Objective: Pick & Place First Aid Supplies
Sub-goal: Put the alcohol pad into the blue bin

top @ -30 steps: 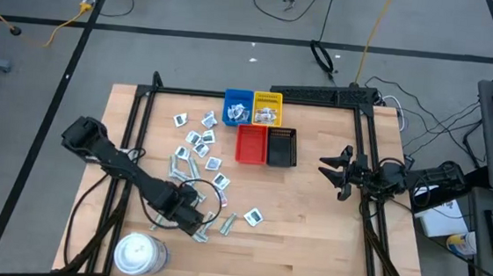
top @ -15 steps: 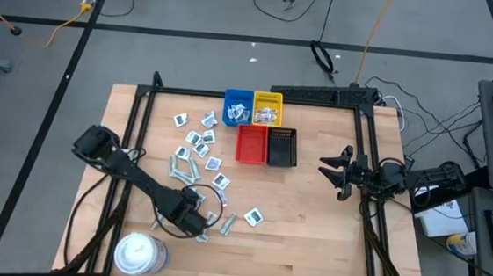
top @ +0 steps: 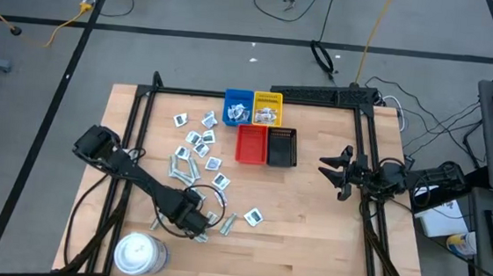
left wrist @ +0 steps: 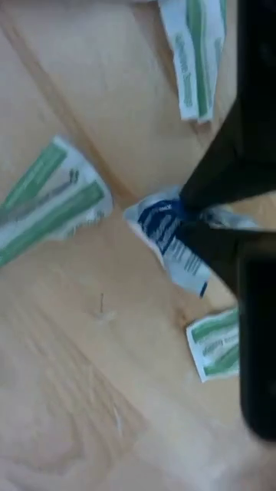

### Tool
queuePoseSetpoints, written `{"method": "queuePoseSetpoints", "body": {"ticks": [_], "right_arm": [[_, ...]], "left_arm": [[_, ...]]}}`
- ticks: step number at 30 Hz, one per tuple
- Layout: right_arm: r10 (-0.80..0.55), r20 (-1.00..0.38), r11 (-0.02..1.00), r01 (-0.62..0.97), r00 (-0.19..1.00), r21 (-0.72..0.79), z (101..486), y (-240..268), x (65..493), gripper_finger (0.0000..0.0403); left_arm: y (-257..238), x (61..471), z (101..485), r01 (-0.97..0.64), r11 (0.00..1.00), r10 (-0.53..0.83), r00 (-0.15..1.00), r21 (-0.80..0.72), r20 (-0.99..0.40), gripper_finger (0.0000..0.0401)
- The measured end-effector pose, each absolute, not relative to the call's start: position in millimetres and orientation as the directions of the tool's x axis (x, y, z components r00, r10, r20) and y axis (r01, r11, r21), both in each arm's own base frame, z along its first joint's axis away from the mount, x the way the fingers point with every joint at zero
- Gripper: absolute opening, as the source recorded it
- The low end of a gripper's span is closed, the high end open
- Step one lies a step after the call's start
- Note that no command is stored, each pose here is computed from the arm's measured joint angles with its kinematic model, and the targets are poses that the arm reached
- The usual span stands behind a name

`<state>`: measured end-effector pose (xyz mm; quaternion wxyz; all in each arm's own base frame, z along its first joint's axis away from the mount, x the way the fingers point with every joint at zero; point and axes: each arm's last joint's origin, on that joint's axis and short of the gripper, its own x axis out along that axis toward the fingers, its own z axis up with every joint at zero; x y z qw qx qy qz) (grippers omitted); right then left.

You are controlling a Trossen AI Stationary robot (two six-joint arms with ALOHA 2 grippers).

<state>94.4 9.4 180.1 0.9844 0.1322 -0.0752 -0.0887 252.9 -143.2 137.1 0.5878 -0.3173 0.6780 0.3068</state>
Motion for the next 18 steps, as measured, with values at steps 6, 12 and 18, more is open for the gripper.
{"method": "queuePoseSetpoints", "body": {"ticks": [6,12,18], "right_arm": [[-0.194,0.124,0.949,0.155,0.973,0.273,180.1,9.4,94.4,0.0155],[-0.194,0.124,0.950,0.154,0.973,0.273,180.1,9.4,94.4,0.0155],[-0.194,0.125,0.950,0.154,0.973,0.273,180.1,9.4,94.4,0.0155]], "left_arm": [[-142.5,252.6,136.9,-0.787,0.615,-0.072,-0.115,0.047,-0.991,0.0009],[-129.6,253.8,156.5,-0.785,0.619,-0.120,-0.060,-0.028,-0.991,0.0004],[-112.5,256.3,182.5,-0.704,0.694,-0.184,0.032,-0.152,-0.982,0.0002]]}}
